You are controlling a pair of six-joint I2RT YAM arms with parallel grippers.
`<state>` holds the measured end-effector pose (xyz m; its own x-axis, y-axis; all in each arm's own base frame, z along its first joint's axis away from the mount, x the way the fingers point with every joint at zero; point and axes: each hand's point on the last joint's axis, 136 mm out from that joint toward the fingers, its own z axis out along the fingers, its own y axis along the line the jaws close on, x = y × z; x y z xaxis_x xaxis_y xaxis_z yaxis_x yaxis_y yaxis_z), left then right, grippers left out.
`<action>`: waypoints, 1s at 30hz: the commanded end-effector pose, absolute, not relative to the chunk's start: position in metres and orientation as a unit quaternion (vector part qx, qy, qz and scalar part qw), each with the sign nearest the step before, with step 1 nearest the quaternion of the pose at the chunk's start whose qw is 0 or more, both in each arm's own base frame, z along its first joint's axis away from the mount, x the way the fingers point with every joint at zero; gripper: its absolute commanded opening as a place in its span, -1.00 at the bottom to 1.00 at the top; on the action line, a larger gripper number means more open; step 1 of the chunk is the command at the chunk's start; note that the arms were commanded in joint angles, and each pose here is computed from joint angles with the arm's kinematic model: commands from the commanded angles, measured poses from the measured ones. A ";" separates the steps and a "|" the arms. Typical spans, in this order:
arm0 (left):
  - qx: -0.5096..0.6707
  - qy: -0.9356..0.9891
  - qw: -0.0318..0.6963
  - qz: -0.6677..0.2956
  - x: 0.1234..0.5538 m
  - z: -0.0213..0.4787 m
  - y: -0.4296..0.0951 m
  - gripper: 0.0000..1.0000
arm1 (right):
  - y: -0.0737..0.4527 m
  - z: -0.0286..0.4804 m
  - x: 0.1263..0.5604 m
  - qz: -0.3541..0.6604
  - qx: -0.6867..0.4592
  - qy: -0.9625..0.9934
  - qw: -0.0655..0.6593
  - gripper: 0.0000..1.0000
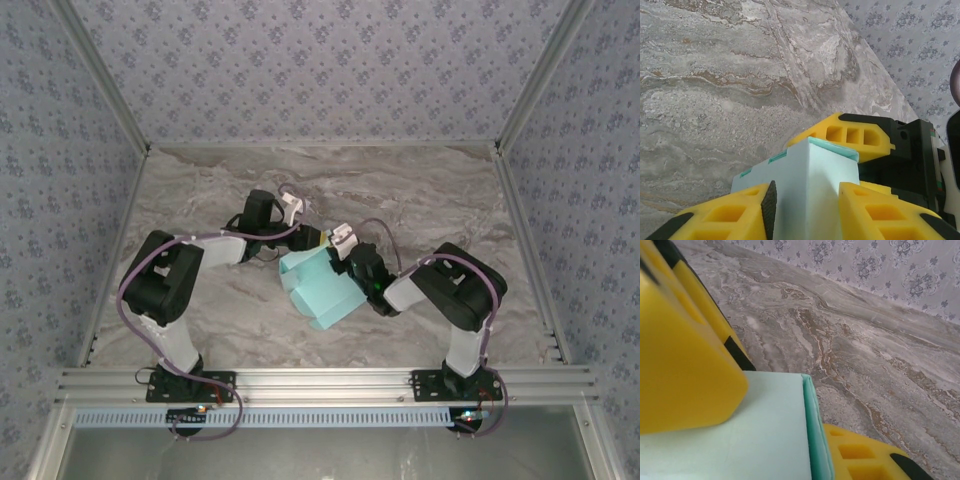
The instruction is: Fold the paper box
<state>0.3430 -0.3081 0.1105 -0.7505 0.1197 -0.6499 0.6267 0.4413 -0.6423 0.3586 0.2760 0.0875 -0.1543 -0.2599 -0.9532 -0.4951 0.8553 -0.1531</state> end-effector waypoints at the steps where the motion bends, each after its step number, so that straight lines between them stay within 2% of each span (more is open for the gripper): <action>1: 0.220 0.823 0.245 -0.462 0.340 0.104 -0.294 -0.18 | 0.267 0.087 0.362 0.095 -0.231 0.759 0.601 -0.32; 4: 0.223 0.820 0.253 -0.462 0.341 0.115 -0.293 -0.07 | 0.267 0.090 0.353 0.101 -0.242 0.756 0.599 -0.10; 7: 0.222 0.818 0.264 -0.460 0.340 0.126 -0.290 0.07 | 0.263 0.093 0.344 0.104 -0.250 0.754 0.599 -0.04; 10: 0.220 0.818 0.281 -0.452 0.340 0.138 -0.283 0.19 | 0.257 0.095 0.333 0.105 -0.262 0.754 0.593 -0.03; 17: 0.207 0.833 0.316 -0.404 0.334 0.161 -0.261 0.23 | 0.253 0.097 0.295 0.122 -0.318 0.741 0.579 -0.03; 22: 0.162 0.872 0.335 -0.317 0.326 0.141 -0.223 0.23 | 0.297 0.098 0.237 0.149 -0.460 0.685 0.545 -0.04; 27: 0.135 0.890 0.304 -0.311 0.306 0.108 -0.212 0.22 | 0.344 0.102 0.171 0.199 -0.589 0.588 0.517 -0.05; 30: 0.124 0.892 0.294 -0.319 0.300 0.097 -0.210 0.21 | 0.361 0.112 0.160 0.213 -0.597 0.571 0.522 0.00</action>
